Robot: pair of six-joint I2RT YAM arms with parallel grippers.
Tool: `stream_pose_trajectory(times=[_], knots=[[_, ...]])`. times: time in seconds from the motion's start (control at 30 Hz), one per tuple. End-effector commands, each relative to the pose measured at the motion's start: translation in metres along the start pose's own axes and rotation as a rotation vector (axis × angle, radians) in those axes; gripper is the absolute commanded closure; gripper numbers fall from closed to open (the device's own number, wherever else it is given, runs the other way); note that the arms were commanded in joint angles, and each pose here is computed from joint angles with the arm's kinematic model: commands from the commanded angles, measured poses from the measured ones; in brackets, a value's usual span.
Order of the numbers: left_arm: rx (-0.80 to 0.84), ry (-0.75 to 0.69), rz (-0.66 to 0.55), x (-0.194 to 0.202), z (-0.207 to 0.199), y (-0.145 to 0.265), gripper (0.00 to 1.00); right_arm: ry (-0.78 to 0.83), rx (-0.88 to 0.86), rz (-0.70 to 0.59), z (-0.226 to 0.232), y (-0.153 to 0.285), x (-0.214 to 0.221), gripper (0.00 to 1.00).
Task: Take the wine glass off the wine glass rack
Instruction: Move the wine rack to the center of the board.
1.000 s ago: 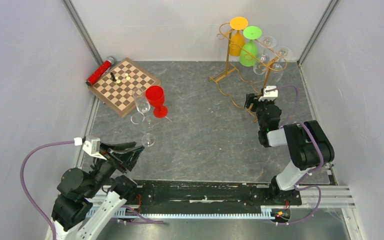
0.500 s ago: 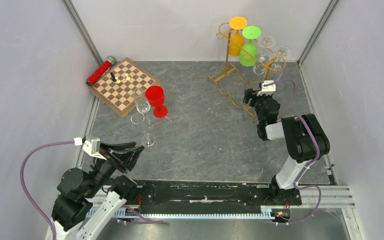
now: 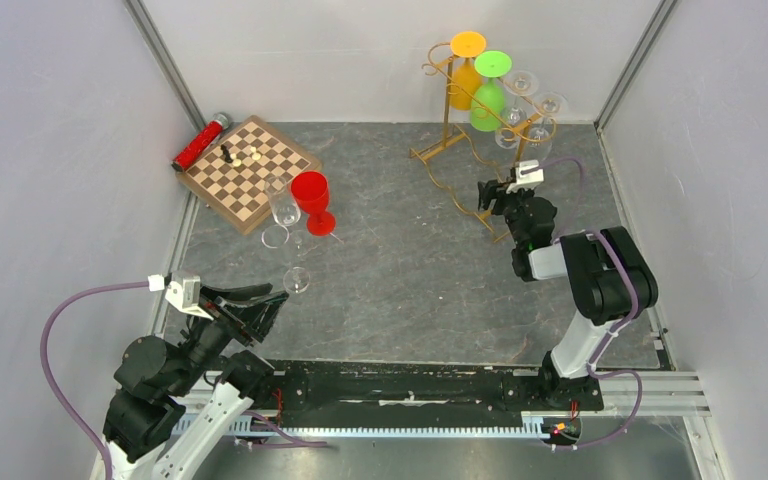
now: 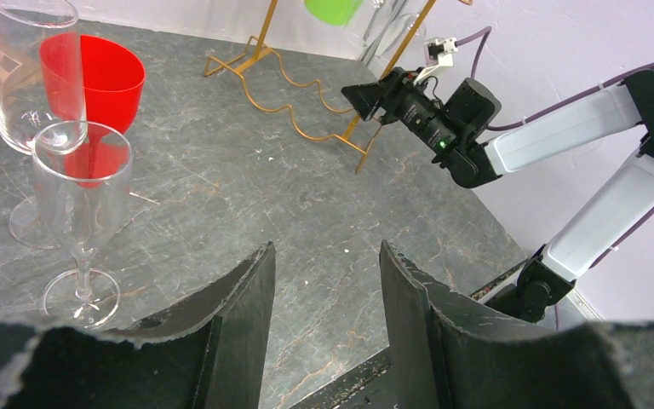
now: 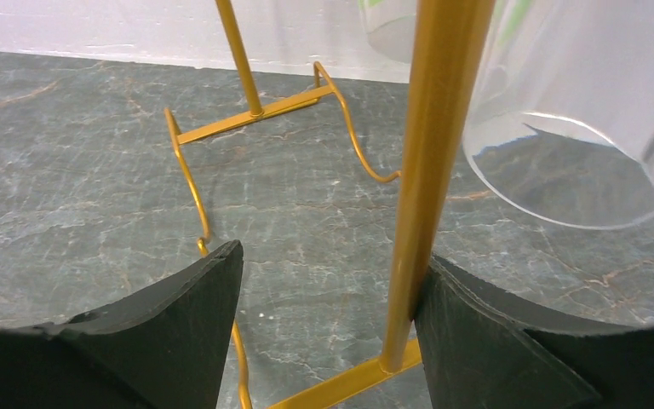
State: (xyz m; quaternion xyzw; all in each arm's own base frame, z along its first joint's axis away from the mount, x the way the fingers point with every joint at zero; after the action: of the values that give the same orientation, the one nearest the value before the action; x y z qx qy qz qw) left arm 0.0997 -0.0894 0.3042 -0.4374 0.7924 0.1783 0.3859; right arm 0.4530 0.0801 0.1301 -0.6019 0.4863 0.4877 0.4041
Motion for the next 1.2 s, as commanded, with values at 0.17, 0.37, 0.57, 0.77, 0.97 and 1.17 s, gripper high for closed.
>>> stream_pose_trajectory(times=[0.17, 0.37, 0.57, 0.77, 0.97, 1.17], knots=[[0.040, -0.045, -0.046, -0.008, -0.006, 0.006, 0.45, -0.038, -0.117, -0.115, 0.042, -0.004, -0.032, 0.34], [0.043, -0.044, -0.046, -0.008, -0.006, 0.006, 0.45, -0.050, -0.133, -0.125, 0.057, -0.003, -0.038, 0.40], [0.047, -0.046, -0.047, -0.008, -0.007, 0.006, 0.45, -0.056, -0.163, -0.130, 0.075, 0.003, -0.037, 0.46], [0.050, -0.046, -0.047, -0.008, -0.007, 0.007, 0.45, -0.069, -0.202, -0.143, 0.096, 0.009, -0.040, 0.46], [0.049, -0.046, -0.046, -0.008, -0.007, 0.007, 0.45, -0.081, -0.250, -0.162, 0.119, 0.011, -0.044, 0.44], [0.049, -0.046, -0.044, -0.007, -0.007, 0.006, 0.45, -0.092, -0.311, -0.190, 0.139, 0.009, -0.052, 0.46]])
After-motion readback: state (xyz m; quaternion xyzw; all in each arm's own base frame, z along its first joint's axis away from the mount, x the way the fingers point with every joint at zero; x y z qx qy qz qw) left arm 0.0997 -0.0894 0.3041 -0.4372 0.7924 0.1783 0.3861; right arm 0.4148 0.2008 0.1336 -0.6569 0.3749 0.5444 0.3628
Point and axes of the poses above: each gripper's point midway between its finger pads, its own y axis back along the fingers, its own z axis along the line the jaws close on, x = y × z, the point moved 1 cm from there along y, back along the fingers, and after that the axes turned 13 degrees about y, right-handed, at the moved point
